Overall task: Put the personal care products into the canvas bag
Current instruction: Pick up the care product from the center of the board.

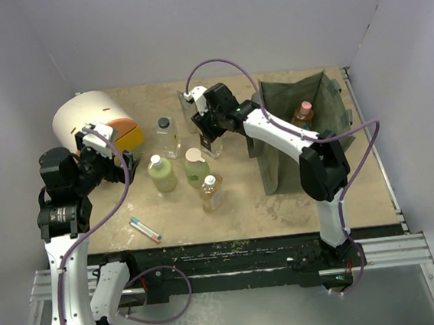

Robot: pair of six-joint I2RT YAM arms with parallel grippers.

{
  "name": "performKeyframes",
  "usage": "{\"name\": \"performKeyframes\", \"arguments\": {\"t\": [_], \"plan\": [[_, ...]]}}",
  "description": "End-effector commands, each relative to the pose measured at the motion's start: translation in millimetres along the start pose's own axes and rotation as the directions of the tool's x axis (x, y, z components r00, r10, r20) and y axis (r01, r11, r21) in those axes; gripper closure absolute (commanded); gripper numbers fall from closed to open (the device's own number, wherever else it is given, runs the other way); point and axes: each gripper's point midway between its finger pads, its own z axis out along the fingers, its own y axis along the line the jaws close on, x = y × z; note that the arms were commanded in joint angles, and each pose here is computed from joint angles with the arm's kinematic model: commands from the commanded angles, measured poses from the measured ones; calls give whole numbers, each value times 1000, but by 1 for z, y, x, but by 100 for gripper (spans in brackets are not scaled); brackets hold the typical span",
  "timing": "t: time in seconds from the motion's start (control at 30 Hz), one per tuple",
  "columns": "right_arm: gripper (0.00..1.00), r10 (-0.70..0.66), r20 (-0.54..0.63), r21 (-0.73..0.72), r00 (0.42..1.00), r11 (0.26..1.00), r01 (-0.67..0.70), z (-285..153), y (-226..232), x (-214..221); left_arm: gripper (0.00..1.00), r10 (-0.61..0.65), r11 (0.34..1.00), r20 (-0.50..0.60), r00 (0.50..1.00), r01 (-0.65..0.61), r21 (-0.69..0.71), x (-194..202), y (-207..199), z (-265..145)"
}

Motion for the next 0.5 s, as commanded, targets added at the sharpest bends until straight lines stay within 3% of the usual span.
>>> {"name": "performKeyframes", "arguments": {"t": [0.0,0.13,0.47], "plan": [[69,-11,148,2,989,1000,11,-40,-8,-56,1,10,1000,40,999,-10,-4,-10,2,0],[98,-32,193,-19,981,999,36,-56,-6,-74,1,11,1000,39,999,-11,-7,-9,2,0],[100,-72,331,-47,941,995,93,-108,-1,-116,1,14,1000,34,999,-14,7,-7,0,0]]}}
